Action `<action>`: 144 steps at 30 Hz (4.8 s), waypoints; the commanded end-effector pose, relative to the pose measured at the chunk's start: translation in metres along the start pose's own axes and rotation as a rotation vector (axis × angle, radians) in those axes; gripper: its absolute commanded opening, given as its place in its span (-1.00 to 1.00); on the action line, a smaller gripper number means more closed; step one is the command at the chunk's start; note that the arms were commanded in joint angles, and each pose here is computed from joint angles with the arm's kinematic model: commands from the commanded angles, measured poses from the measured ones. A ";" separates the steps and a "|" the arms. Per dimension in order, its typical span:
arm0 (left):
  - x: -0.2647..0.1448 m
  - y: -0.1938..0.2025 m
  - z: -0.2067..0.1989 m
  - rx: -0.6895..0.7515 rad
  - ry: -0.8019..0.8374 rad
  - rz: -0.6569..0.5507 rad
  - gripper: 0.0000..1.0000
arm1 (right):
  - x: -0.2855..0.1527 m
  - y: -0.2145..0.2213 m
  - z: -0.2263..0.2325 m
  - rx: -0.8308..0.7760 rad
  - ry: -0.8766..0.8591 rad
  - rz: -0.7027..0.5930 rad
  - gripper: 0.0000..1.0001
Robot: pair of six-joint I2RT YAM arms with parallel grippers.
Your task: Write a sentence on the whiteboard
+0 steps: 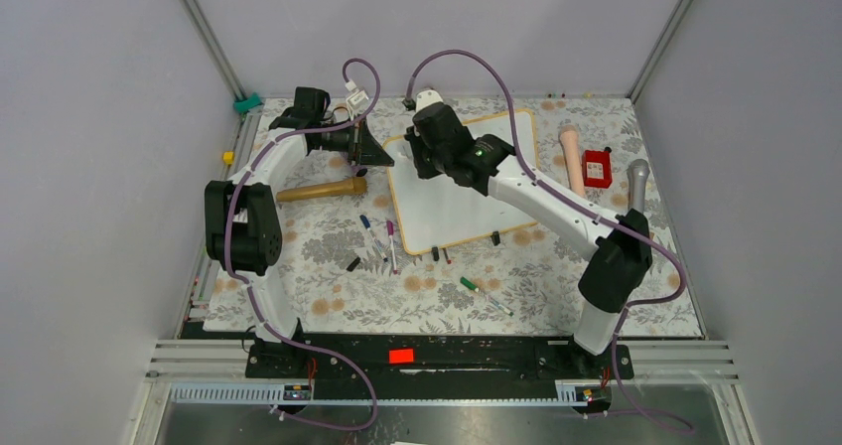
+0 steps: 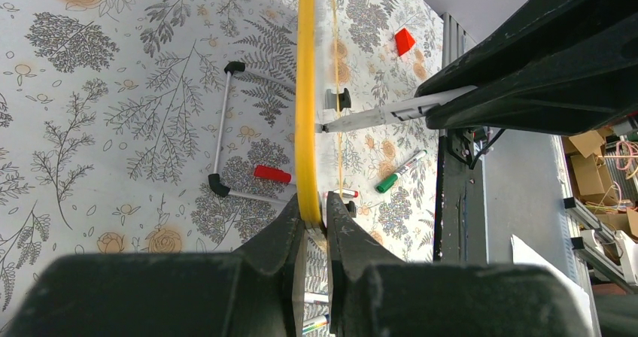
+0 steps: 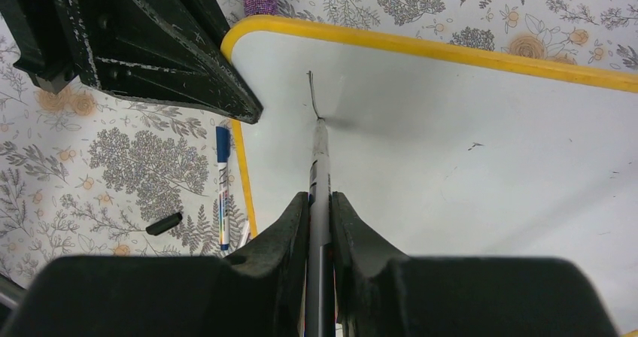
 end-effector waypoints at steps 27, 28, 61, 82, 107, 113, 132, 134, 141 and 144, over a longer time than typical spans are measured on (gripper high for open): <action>0.019 0.040 0.001 0.004 0.011 0.098 -1.00 | -0.012 -0.044 -0.002 0.013 0.055 -0.144 -1.00; 0.019 0.040 0.001 0.002 0.012 0.098 -1.00 | -0.012 -0.043 -0.003 0.011 0.058 -0.141 -1.00; 0.018 0.039 0.001 0.016 0.003 0.101 -1.00 | -0.003 -0.005 0.003 0.014 0.002 0.015 -1.00; 0.017 0.039 0.001 0.023 -0.006 0.105 -1.00 | -0.003 0.020 -0.009 -0.006 0.033 0.077 -1.00; 0.016 0.038 0.002 0.027 -0.017 0.108 -1.00 | -0.051 -0.016 -0.025 0.020 -0.006 -0.053 -1.00; 0.016 0.038 0.003 0.028 -0.020 0.110 -1.00 | -0.049 -0.018 -0.034 0.031 0.017 -0.075 -1.00; 0.015 0.037 0.002 0.033 -0.028 0.113 -1.00 | -0.027 -0.018 -0.020 0.002 -0.031 -0.038 -1.00; 0.016 0.037 0.002 0.033 -0.027 0.113 -1.00 | -0.024 -0.019 -0.019 0.001 -0.034 -0.036 -1.00; 0.015 0.038 0.001 0.033 -0.030 0.115 -1.00 | -0.021 -0.021 -0.017 0.001 -0.034 -0.040 -1.00; 0.015 0.039 0.001 0.029 -0.030 0.116 -1.00 | -0.021 -0.023 -0.019 -0.002 -0.022 -0.046 -1.00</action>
Point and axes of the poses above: each gripper's point midway between its finger pads, its own x axis out along the fingers, its own z axis along the line the jaws close on, y = z × x, the point moved 2 cm from there along -x, back along the fingers, and after that the axes turned 10 degrees about x, right-handed, at the moved point
